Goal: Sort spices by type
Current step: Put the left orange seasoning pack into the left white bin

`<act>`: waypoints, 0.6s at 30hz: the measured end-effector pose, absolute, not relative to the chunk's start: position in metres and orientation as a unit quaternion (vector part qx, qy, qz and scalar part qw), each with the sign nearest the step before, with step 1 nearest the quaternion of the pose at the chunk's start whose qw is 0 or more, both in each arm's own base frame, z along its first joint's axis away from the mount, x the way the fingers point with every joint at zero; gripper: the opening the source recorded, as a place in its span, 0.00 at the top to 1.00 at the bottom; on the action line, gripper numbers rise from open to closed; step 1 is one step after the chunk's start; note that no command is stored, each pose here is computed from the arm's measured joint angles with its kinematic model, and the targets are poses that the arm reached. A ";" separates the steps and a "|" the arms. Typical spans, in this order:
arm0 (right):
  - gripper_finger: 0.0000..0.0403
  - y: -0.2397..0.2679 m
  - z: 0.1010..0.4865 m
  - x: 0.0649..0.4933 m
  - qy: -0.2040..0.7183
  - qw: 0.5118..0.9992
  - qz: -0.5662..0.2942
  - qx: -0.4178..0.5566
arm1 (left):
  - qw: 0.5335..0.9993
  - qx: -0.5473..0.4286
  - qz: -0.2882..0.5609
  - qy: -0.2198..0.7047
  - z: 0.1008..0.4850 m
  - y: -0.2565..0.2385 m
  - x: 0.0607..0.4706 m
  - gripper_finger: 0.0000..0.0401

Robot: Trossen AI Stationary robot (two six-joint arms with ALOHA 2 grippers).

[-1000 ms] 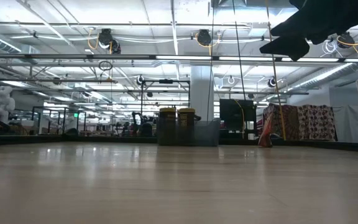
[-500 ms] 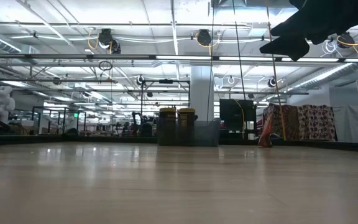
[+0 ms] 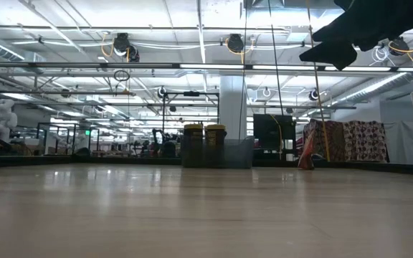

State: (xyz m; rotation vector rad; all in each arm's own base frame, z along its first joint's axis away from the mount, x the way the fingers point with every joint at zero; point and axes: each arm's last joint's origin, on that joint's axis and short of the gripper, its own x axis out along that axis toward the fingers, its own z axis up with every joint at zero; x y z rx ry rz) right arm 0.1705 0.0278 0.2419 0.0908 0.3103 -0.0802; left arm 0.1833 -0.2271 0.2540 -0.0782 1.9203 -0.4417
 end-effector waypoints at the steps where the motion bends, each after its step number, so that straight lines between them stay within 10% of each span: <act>1: 0.28 0.028 0.242 0.170 0.154 0.986 -0.040 0.045 | 0.547 -0.025 -0.183 0.817 0.254 -0.225 0.182 1.00; 18: 0.28 0.028 0.241 0.170 0.157 0.986 -0.040 0.044 | 0.601 0.021 -0.196 0.774 0.275 -0.211 0.186 1.00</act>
